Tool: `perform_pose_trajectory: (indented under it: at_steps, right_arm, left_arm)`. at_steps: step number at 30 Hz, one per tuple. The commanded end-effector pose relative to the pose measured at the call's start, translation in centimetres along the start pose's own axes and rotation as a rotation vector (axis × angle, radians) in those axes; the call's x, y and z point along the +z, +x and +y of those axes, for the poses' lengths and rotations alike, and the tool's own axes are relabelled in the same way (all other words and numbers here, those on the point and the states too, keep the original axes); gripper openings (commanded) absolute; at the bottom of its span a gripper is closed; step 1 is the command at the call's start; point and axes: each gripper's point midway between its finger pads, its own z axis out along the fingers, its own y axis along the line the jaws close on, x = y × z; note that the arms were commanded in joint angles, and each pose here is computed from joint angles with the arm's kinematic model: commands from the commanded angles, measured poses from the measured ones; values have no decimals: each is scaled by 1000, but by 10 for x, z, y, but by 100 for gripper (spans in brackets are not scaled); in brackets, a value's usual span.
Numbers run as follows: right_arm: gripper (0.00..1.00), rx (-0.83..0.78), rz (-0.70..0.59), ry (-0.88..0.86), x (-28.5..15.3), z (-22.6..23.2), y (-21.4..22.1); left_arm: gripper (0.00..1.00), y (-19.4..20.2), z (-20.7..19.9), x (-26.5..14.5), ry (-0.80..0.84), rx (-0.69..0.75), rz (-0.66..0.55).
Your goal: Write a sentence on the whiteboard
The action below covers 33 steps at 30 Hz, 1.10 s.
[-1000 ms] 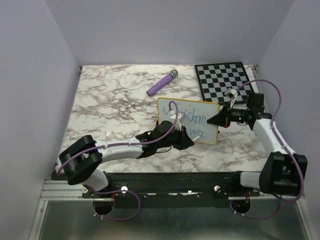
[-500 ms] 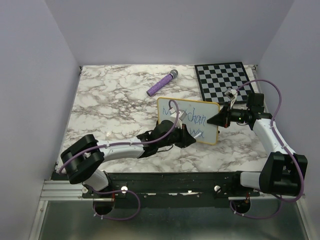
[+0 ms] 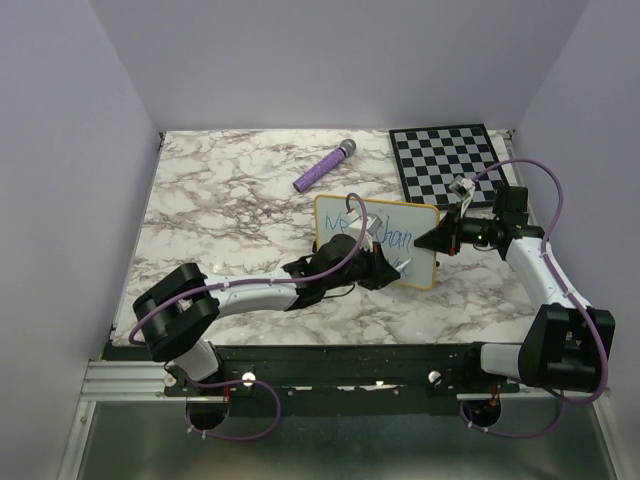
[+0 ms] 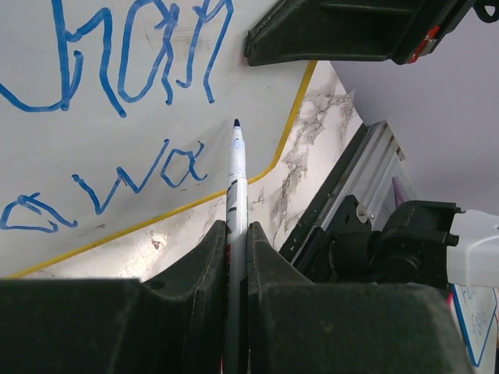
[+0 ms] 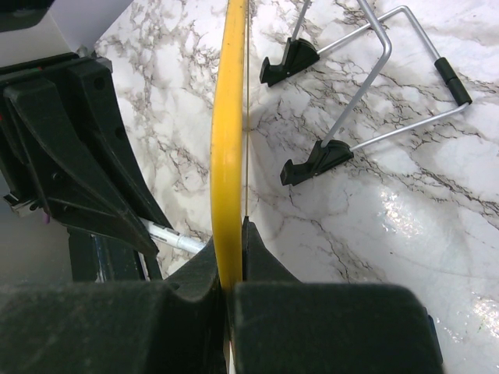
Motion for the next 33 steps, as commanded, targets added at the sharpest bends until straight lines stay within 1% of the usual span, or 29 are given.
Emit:
perform_pose_trajectory:
  at_steps: [1,13,19,28,33]
  right_arm:
    - [1,-24,-29,-48,-1,12,-8]
    - [1,-26,-29,-46,-1,12,-8]
    - [1,-26,-30,-48,-2,13,-8]
    - [1,-26,-30,-48,-1,12,-8]
    - [1,-24,-29,-48,-1,12,-8]
  left_arm:
    - [0,-4,5,8,-29,7,-5]
    - [0,1,20,13,-95,1,25]
    - [0,4,20,12,-94,-1,43]
    - [0,-9,2,-3,-28,24,-1]
    - [0,-2,8,-4,-45,16,21]
